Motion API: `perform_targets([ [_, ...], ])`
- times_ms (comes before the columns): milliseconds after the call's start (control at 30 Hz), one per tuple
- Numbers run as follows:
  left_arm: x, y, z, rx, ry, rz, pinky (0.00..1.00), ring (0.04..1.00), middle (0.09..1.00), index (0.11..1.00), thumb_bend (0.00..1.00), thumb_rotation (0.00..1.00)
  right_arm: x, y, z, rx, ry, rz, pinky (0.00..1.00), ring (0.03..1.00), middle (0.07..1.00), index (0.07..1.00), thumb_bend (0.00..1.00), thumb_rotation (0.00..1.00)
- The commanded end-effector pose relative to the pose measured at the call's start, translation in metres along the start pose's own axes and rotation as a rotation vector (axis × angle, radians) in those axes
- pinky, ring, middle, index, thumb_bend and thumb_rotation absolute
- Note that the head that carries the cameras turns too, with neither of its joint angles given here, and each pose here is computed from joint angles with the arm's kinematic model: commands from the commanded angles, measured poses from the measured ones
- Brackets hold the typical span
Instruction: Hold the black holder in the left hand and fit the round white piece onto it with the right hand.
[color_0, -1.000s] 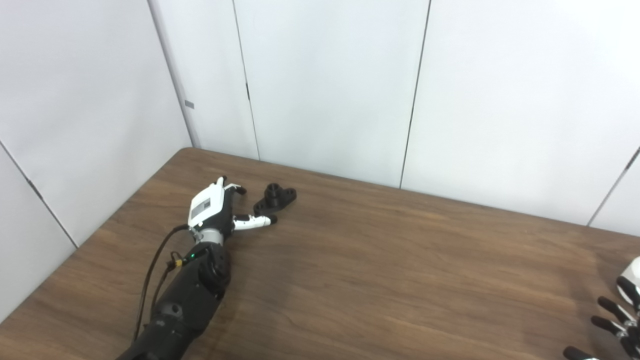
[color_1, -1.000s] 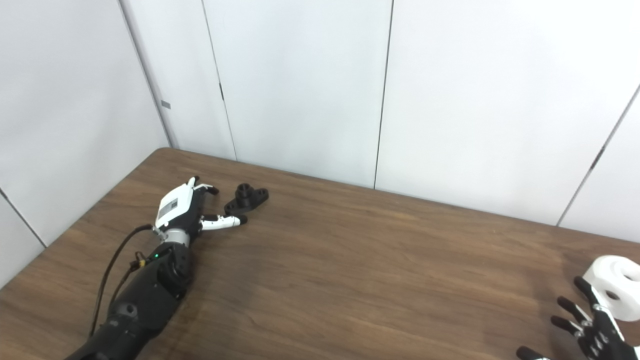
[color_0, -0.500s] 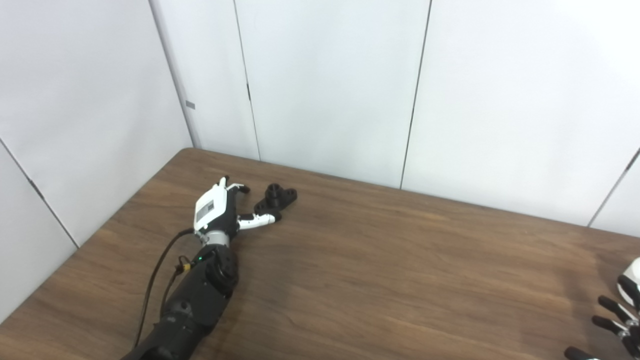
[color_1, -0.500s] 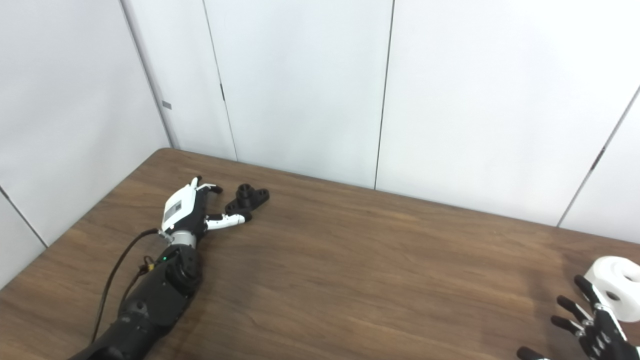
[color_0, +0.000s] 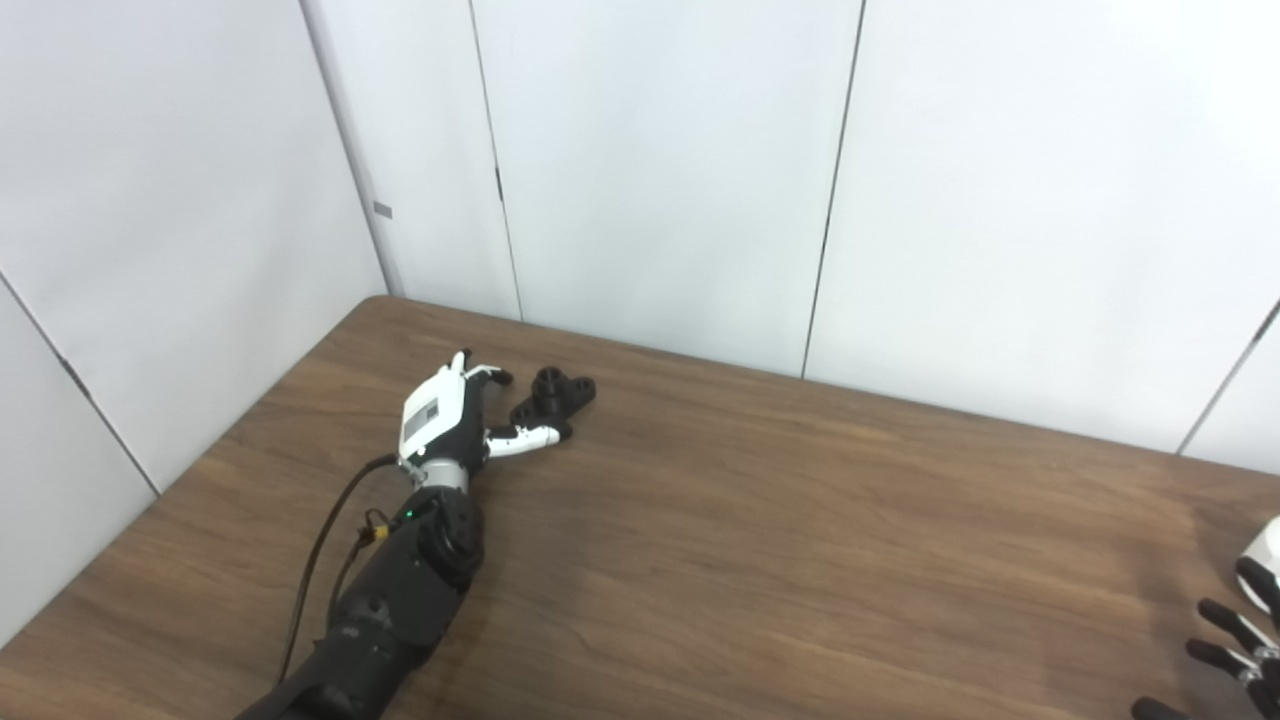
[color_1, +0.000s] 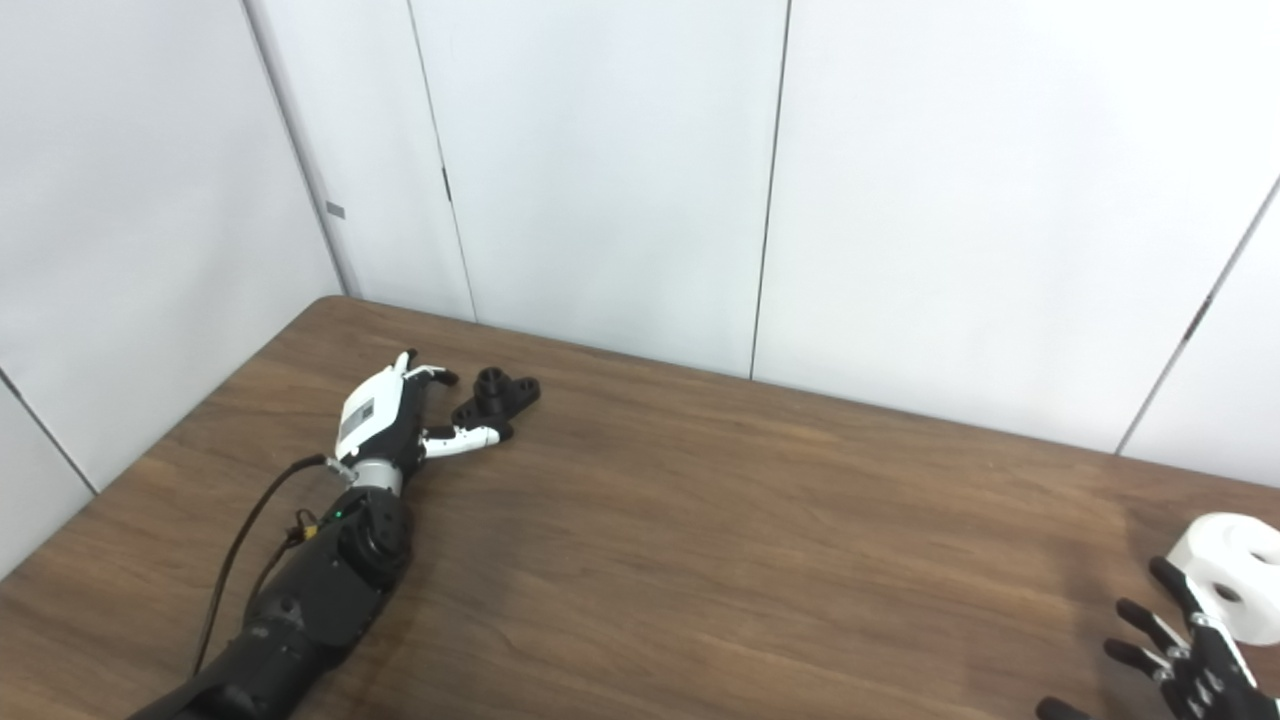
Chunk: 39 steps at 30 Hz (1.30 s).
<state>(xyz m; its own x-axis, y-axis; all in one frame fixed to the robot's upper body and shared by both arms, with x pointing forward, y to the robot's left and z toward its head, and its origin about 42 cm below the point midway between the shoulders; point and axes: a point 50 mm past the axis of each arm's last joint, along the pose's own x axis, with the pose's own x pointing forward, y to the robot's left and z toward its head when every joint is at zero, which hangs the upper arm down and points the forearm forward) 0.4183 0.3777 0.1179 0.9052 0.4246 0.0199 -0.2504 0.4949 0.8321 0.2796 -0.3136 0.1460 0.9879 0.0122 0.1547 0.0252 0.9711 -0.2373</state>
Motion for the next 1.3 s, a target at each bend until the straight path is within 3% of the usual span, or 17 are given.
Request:
perform_targets([
  [0,-0.002,-0.012,0.008,-0.001,-0.022,-0.055,1.00,1.000,1.000,0.724,0.97,0.26,0.006,-0.007,0.017,-0.019,-0.075,-0.020,0.75,0.859,0.977,0.913,0.70,0.03],
  [433,-0.005,-0.018,0.007,-0.013,-0.037,-0.070,0.99,1.000,1.000,0.707,0.97,0.25,0.006,-0.008,0.019,-0.022,-0.069,-0.022,0.76,0.872,0.985,0.917,0.70,0.04],
  [800,-0.006,-0.021,0.009,-0.022,-0.054,-0.104,0.98,1.000,1.000,0.672,0.95,0.17,0.006,-0.008,0.020,-0.013,-0.077,-0.014,0.77,0.875,0.985,0.919,0.70,0.03],
  [967,-0.007,-0.022,0.009,-0.053,-0.063,-0.131,1.00,1.000,1.000,0.630,0.90,0.07,0.006,-0.008,0.020,-0.016,-0.076,-0.015,0.76,0.869,0.984,0.918,0.70,0.04],
  [1000,-0.007,-0.023,0.009,-0.065,-0.065,-0.141,1.00,1.000,0.998,0.607,0.88,0.04,0.006,-0.008,0.020,-0.015,-0.075,-0.015,0.76,0.869,0.984,0.918,0.70,0.04],
  [1033,-0.007,-0.023,0.009,-0.068,-0.067,-0.152,1.00,1.000,0.996,0.550,0.71,0.05,0.006,-0.008,0.020,-0.014,-0.074,-0.014,0.76,0.871,0.986,0.919,0.70,0.04],
  [1067,-0.007,-0.024,0.008,-0.062,-0.070,-0.163,1.00,1.000,0.991,0.514,0.60,0.05,0.006,-0.008,0.021,-0.013,-0.074,-0.014,0.76,0.871,0.987,0.920,0.70,0.04],
  [1133,-0.007,-0.025,0.008,-0.042,-0.077,-0.180,1.00,1.000,0.980,0.495,0.54,0.05,0.006,-0.008,0.021,-0.015,-0.074,-0.016,0.76,0.870,0.987,0.919,0.70,0.04],
  [1267,-0.008,-0.027,0.006,-0.030,-0.089,-0.206,1.00,1.000,0.961,0.487,0.53,0.06,0.006,-0.009,0.021,-0.013,-0.077,-0.016,0.76,0.868,0.988,0.920,0.70,0.05],
])
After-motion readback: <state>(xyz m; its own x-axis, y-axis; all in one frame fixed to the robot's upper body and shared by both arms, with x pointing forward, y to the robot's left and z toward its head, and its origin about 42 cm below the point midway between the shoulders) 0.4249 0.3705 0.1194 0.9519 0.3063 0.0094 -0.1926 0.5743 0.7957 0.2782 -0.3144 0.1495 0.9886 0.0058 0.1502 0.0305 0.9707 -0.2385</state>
